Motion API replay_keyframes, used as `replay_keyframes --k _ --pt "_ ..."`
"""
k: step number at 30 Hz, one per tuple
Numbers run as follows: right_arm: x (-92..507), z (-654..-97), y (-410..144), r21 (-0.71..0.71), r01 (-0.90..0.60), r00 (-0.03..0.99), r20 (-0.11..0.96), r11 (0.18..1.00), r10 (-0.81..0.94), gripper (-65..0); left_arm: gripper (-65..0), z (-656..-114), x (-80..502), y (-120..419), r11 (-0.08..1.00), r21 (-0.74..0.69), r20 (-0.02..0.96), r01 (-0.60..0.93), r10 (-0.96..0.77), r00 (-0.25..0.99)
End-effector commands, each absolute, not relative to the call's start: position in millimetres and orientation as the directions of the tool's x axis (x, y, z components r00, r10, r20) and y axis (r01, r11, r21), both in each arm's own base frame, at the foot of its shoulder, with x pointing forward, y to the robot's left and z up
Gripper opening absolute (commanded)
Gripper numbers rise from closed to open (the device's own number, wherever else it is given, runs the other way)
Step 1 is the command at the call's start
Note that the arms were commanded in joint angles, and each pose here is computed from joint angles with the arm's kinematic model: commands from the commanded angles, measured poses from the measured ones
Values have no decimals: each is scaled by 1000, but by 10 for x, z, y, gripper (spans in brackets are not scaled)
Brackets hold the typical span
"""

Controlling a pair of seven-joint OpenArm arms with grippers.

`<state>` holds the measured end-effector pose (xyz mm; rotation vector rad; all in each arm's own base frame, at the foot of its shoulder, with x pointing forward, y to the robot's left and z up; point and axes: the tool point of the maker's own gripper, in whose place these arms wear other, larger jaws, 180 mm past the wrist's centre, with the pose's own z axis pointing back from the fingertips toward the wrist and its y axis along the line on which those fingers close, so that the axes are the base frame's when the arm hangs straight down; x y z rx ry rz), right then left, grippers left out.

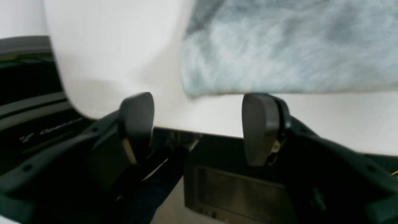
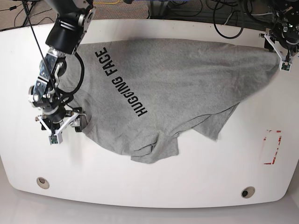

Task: Layout the t-shirt on the table in an organized manner, then fold the t-shirt properly
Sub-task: 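Lower the right gripper and grasp the shirt hem corner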

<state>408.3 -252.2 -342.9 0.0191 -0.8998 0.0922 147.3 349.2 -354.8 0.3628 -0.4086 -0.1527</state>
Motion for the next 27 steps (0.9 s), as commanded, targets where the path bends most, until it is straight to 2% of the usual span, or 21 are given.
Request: replay_keyframes --k 1,13,27 --pt "4393 -3224 -2532 1 -96 554 831 995 52 -209 -247 -3436 1517 3559 916 397 386 58 -224 895" --pt "4990 -3334 -2243 128 -159 540 841 979 -22 -206 -249 -3274 1487 3691 938 343 493 -46 -138 859" --pt "5055 -3710 -2090 267 -122 566 810 956 -154 -206 -250 -3236 1452 3752 935 347 502 -70 -122 856"
